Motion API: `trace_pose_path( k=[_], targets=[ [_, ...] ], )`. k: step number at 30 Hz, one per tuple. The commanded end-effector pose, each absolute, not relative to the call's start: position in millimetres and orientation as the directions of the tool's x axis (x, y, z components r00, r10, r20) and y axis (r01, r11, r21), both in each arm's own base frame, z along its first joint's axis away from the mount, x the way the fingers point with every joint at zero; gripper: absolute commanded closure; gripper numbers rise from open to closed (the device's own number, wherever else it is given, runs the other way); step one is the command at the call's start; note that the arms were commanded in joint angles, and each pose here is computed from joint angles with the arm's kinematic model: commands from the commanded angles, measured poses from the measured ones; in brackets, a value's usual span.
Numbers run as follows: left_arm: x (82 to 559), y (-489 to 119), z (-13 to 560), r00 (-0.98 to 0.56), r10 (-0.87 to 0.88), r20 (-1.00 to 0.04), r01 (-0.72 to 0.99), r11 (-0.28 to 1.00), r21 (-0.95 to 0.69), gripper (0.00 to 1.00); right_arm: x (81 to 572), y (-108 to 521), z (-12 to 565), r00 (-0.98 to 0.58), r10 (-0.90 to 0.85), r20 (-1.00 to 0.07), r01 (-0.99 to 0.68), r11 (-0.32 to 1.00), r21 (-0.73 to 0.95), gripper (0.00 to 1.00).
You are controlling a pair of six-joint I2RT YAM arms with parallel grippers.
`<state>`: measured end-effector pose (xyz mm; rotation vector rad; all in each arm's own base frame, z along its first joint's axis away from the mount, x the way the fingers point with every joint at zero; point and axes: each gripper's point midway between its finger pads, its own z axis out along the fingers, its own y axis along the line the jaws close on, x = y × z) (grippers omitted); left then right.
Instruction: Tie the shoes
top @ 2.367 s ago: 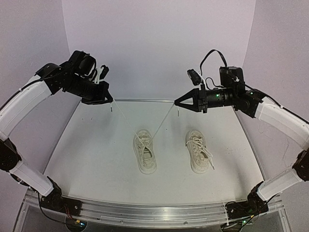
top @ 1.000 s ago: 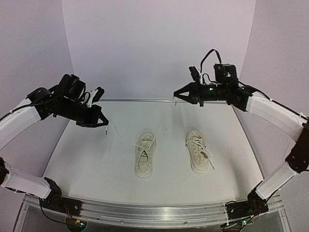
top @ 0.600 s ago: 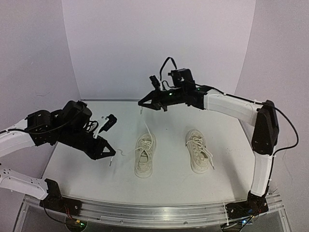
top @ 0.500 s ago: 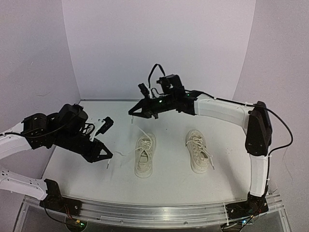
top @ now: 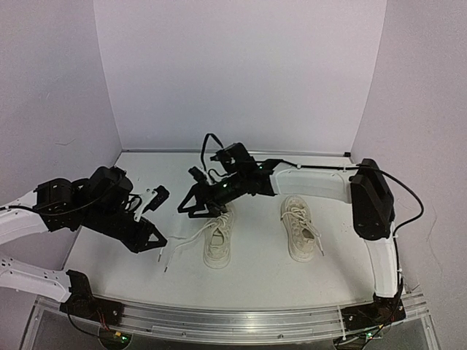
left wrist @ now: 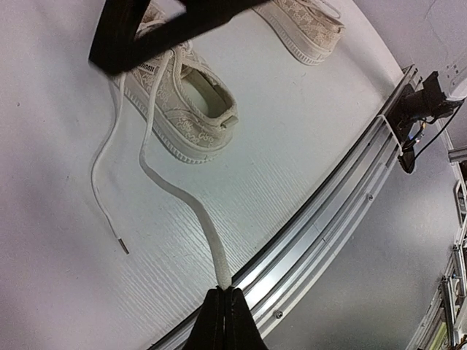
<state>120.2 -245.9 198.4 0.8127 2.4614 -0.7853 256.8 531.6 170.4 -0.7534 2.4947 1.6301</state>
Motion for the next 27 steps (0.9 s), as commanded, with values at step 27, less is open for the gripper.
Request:
trace_pose_path(
  k=[27],
  targets=[
    [308, -315, 197, -0.857, -0.276, -0.434, 0.093, 0.747, -0.659, 1.0, 318, 445, 118, -0.864, -0.367, -0.344, -0.498, 0.528, 0.688, 0.63]
  ],
)
